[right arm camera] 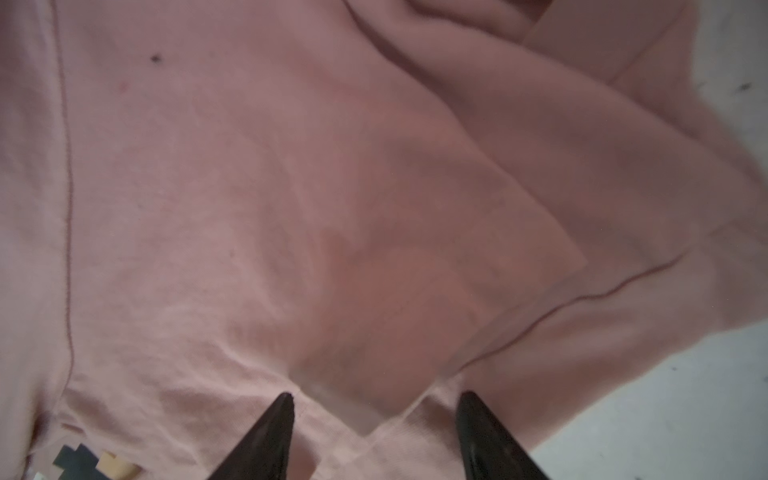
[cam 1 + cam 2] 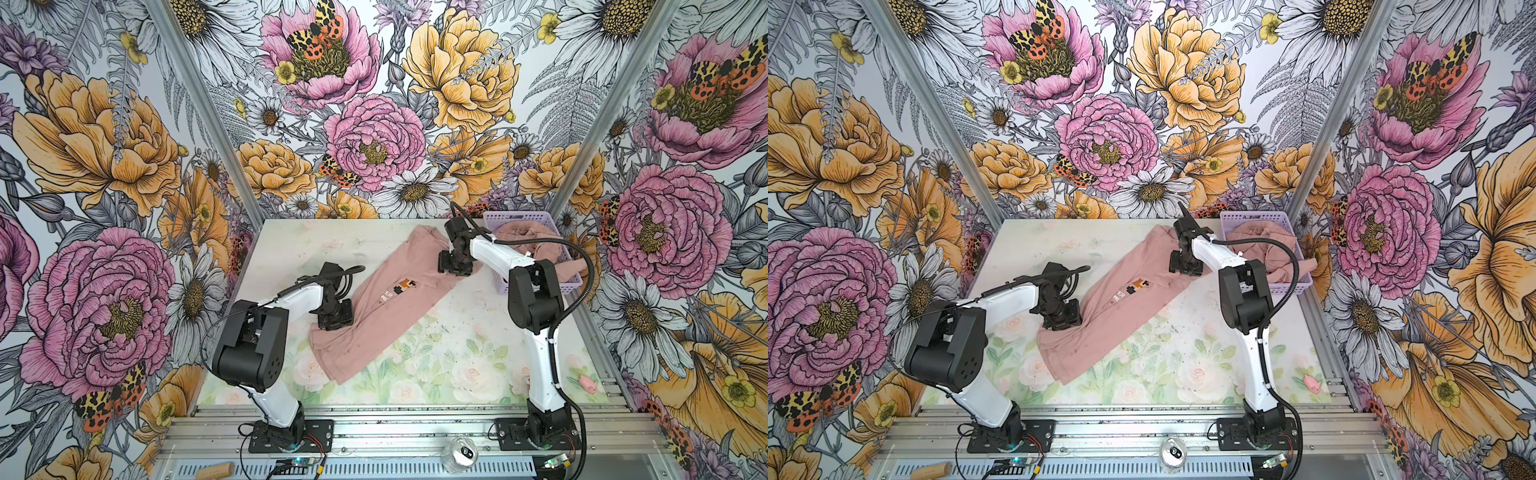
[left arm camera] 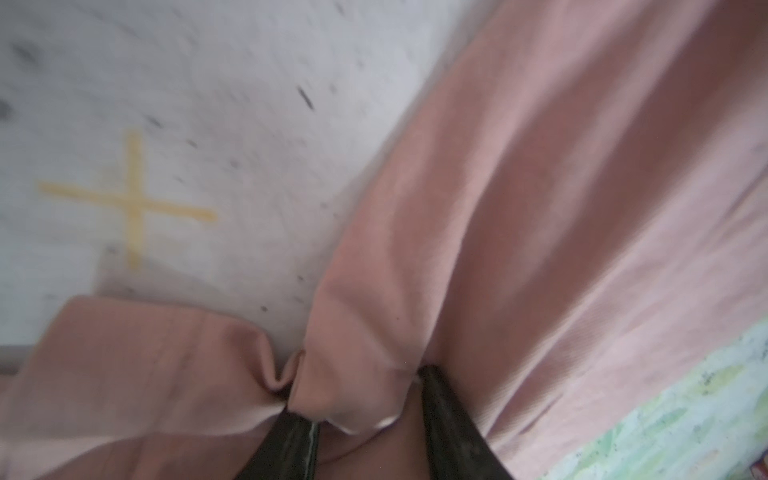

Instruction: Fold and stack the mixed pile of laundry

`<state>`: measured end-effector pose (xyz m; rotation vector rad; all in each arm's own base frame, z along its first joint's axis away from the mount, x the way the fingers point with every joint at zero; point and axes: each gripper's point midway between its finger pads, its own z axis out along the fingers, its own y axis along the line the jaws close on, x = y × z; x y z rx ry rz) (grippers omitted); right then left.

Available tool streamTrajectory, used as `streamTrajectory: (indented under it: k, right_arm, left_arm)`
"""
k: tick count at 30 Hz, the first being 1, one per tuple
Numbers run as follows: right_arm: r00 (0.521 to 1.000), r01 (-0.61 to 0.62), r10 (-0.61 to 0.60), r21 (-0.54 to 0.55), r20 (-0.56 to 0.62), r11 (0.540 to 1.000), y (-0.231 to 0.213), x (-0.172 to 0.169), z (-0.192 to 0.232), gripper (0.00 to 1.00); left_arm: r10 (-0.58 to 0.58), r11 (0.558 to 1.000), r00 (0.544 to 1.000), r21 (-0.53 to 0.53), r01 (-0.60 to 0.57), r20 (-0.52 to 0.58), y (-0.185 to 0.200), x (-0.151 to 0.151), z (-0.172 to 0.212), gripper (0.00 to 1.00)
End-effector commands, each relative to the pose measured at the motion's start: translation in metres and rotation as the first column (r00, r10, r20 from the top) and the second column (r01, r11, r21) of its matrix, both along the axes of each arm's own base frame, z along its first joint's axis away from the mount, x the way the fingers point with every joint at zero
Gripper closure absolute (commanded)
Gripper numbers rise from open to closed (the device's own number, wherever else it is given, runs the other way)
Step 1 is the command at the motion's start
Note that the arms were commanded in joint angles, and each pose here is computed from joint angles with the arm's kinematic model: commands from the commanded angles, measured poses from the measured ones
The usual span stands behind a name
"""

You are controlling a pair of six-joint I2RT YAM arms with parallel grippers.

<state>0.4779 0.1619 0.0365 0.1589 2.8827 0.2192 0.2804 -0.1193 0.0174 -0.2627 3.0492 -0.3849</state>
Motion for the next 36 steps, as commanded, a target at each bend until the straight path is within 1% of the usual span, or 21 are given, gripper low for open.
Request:
streamTrajectory:
  k: [1, 3, 6, 11, 14, 17, 19, 21, 26, 28, 31, 33, 35, 36]
  right_arm:
    - [0.997, 0.057, -0.057, -0.001, 0.042, 0.998, 0.000, -0.001, 0.016, 0.35]
    - [0.998, 0.058, -0.058, -0.003, 0.023, 0.998, 0.002, -0.004, 0.008, 0.35]
    - [0.999, 0.044, -0.044, 0.002, 0.005, 0.999, 0.009, -0.002, -0.007, 0.35]
    - [1.000, -0.002, 0.002, 0.026, 0.002, 1.000, 0.028, 0.018, -0.031, 0.35]
    - [0.998, -0.051, 0.049, 0.062, 0.034, 0.997, 0.049, 0.039, -0.036, 0.35]
    - [0.994, -0.089, 0.080, 0.124, 0.070, 0.988, 0.074, 0.060, -0.038, 0.35]
    - [0.989, -0.118, 0.102, 0.165, 0.104, 0.979, 0.092, 0.074, -0.037, 0.35]
    - [0.983, -0.151, 0.124, 0.199, 0.138, 0.968, 0.109, 0.085, -0.037, 0.35]
    - [0.947, -0.225, 0.138, 0.292, 0.290, 0.930, 0.146, 0.122, -0.018, 0.34]
    - [0.935, -0.239, 0.131, 0.313, 0.329, 0.919, 0.150, 0.130, -0.011, 0.33]
    - [0.927, -0.226, 0.117, 0.282, 0.356, 0.933, 0.141, 0.133, 0.013, 0.32]
    - [0.917, -0.208, 0.111, 0.222, 0.383, 0.953, 0.128, 0.132, 0.042, 0.31]
    - [0.903, -0.189, 0.107, 0.161, 0.416, 0.969, 0.111, 0.125, 0.079, 0.30]
    - [0.902, -0.180, 0.102, 0.151, 0.419, 0.972, 0.105, 0.122, 0.089, 0.30]
  left_arm:
    - [0.025, 1.000, 0.937, 0.011, -0.022, -0.348, -0.004, -0.100, -0.033, 0.59]
    - [0.003, 0.999, 0.943, 0.034, 0.009, -0.333, -0.010, -0.105, -0.027, 0.59]
    - [0.019, 1.000, 0.944, 0.026, -0.011, -0.328, -0.017, -0.105, -0.022, 0.59]
    - [0.096, 0.995, 0.971, 0.041, -0.089, -0.218, -0.007, -0.078, 0.002, 0.54]
    - [0.164, 0.986, 0.977, 0.047, -0.159, -0.136, 0.011, -0.058, 0.023, 0.49]
    - [0.227, 0.974, 0.971, 0.033, -0.226, -0.070, 0.031, -0.042, 0.038, 0.47]
    - [0.248, 0.969, 0.968, 0.025, -0.247, -0.049, 0.039, -0.035, 0.043, 0.46]
    - [0.243, 0.970, 0.969, 0.023, -0.242, -0.052, 0.042, -0.033, 0.042, 0.45]
    - [0.193, 0.981, 0.977, 0.027, -0.191, -0.093, 0.035, -0.032, 0.026, 0.44]
    - [0.177, 0.984, 0.978, 0.025, -0.175, -0.113, 0.032, -0.033, 0.019, 0.44]
    - [0.140, 0.990, 0.981, 0.007, -0.140, -0.133, 0.024, -0.038, 0.014, 0.44]
    - [0.120, 0.993, 0.983, 0.001, -0.121, -0.140, 0.020, -0.042, 0.013, 0.44]
    - [0.108, 0.994, 0.984, -0.002, -0.109, -0.144, 0.014, -0.049, 0.012, 0.44]
    - [0.104, 0.994, 0.984, -0.004, -0.105, -0.145, 0.012, -0.052, 0.011, 0.44]
